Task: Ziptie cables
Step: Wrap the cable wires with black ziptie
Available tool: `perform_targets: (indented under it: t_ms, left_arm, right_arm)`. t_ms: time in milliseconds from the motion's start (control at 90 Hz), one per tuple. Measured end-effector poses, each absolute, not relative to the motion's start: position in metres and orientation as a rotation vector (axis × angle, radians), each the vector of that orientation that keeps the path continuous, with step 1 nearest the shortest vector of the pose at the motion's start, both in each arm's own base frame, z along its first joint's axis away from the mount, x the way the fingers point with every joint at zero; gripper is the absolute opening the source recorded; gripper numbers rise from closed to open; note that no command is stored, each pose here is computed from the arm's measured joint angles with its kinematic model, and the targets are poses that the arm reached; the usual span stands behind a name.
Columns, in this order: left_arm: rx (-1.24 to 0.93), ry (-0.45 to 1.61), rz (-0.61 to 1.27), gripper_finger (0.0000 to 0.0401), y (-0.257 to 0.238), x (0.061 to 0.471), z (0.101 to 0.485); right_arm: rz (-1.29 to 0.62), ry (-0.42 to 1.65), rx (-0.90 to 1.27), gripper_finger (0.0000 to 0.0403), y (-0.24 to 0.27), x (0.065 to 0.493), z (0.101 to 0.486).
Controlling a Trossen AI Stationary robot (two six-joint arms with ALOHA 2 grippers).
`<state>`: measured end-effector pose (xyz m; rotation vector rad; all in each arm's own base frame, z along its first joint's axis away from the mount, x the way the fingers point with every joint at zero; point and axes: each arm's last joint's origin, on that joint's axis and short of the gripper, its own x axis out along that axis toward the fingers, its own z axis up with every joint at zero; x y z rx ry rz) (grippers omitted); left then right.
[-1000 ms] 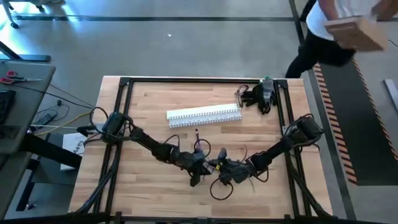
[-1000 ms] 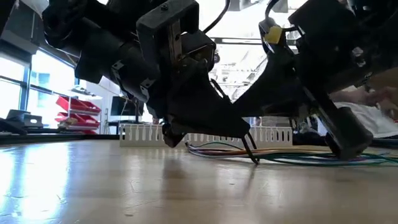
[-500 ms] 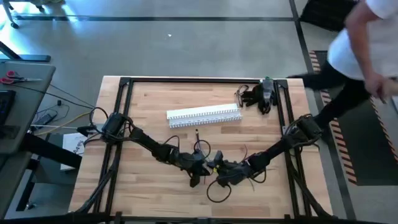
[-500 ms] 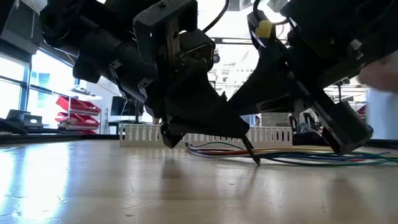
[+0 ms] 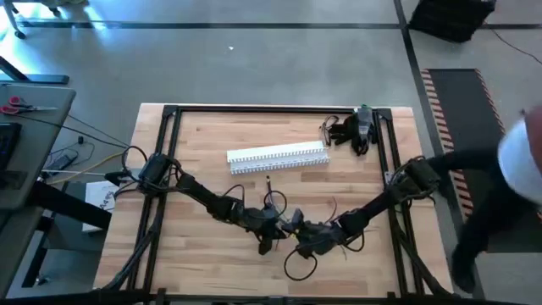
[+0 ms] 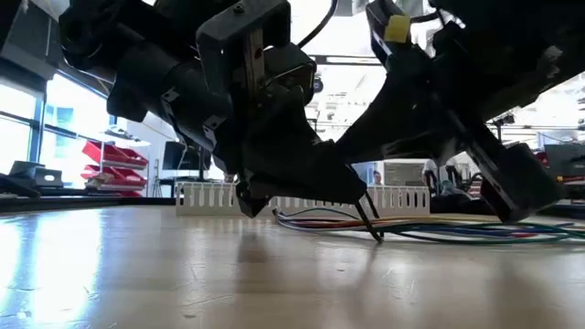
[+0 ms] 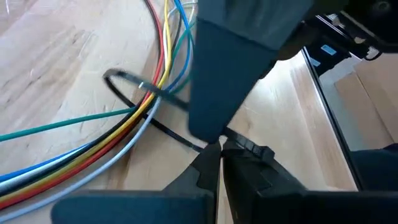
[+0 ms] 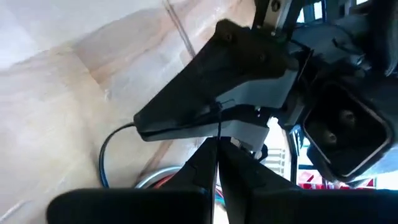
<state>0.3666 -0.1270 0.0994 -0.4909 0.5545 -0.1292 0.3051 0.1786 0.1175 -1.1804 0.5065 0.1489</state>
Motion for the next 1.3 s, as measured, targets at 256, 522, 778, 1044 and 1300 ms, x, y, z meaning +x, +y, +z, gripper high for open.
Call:
perform_targets:
  t_ms: [256, 522, 778, 1044, 1300]
  left_arm:
    - [-0.489, 0.553, -0.121, 0.0000, -0.126, 0.367, 0.099]
    - [-0.497, 0.557, -0.126, 0.0000, -0.127, 0.366, 0.099]
    - [-0.507, 0.569, -0.133, 0.0000, -0.127, 0.366, 0.098]
    - [-0.506, 0.581, -0.130, 0.0000, -0.127, 0.365, 0.098]
    - [-0.506, 0.582, -0.132, 0.0000, -0.127, 0.365, 0.098]
  right_arm:
    - [0.032, 0.533, -1.192, 0.0000, 0.178, 0.304, 0.119]
    - [-0.008, 0.538, -1.168, 0.0032, 0.178, 0.303, 0.119]
    - [-0.067, 0.588, -1.147, 0.0103, 0.167, 0.306, 0.117]
    - [0.033, 0.646, -1.054, 0.0062, 0.157, 0.308, 0.109]
    - [0.077, 0.641, -1.049, 0.0003, 0.159, 0.308, 0.109]
